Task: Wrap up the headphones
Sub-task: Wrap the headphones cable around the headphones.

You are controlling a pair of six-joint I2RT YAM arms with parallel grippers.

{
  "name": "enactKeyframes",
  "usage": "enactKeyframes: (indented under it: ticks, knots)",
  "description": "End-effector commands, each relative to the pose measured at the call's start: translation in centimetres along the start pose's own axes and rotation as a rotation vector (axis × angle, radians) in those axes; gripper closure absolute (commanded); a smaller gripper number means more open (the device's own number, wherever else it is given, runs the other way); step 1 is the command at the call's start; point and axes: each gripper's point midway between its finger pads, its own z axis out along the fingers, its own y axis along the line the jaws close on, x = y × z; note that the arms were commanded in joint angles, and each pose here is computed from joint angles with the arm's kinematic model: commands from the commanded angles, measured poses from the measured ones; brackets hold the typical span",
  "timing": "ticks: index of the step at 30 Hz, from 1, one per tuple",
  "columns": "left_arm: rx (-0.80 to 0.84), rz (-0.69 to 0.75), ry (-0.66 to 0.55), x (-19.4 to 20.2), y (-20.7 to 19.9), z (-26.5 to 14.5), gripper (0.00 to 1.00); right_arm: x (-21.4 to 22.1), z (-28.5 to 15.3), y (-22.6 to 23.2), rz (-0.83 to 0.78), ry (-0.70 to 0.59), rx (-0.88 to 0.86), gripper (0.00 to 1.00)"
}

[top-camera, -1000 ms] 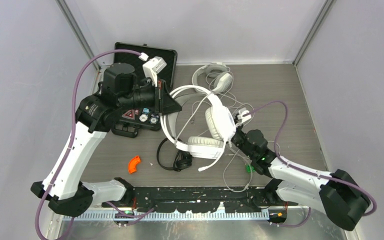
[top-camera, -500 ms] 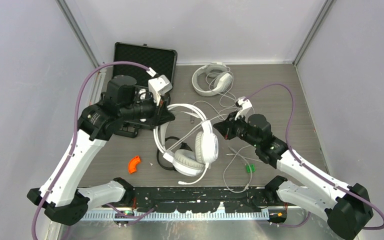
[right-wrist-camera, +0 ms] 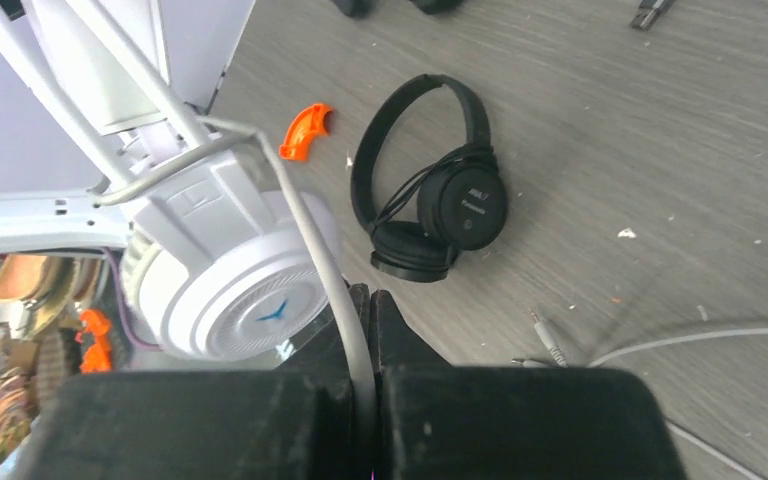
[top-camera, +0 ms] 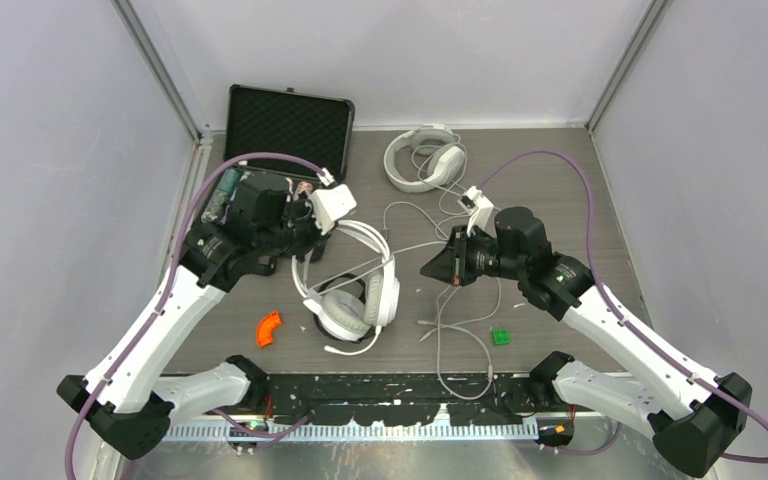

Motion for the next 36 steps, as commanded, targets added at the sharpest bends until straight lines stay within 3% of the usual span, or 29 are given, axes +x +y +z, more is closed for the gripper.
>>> enactKeyframes:
  ticks: [1,14,23,29,36]
  knots:
    - [-0.107,0.109,-0.117,-2.9,1.9,-1.1,1.00,-2.0,-1.4,3.5,0.039,-0.031,-0.108,1.00]
    - [-0.167,0.161,-0.104,-2.3,2.6,0.5,1.00,-4.0,-1.7,6.3,0.100,-0.088,-0.228,1.00]
    - [-0.368,0.037,-0.073,-2.4,6.0,-0.2,1.00,-4.9,-2.1,8.3,0.139,-0.102,-0.323,1.00]
    - [-0.351,-0.027,-0.136,-3.3,5.6,-0.1,1.00,-6.1,-1.5,10.4,0.140,-0.118,-0.391,0.96]
    - [-0.399,-0.105,-0.073,-2.4,6.4,0.5,1.00,-5.7,0.2,13.7,0.084,-0.075,-0.436,0.91]
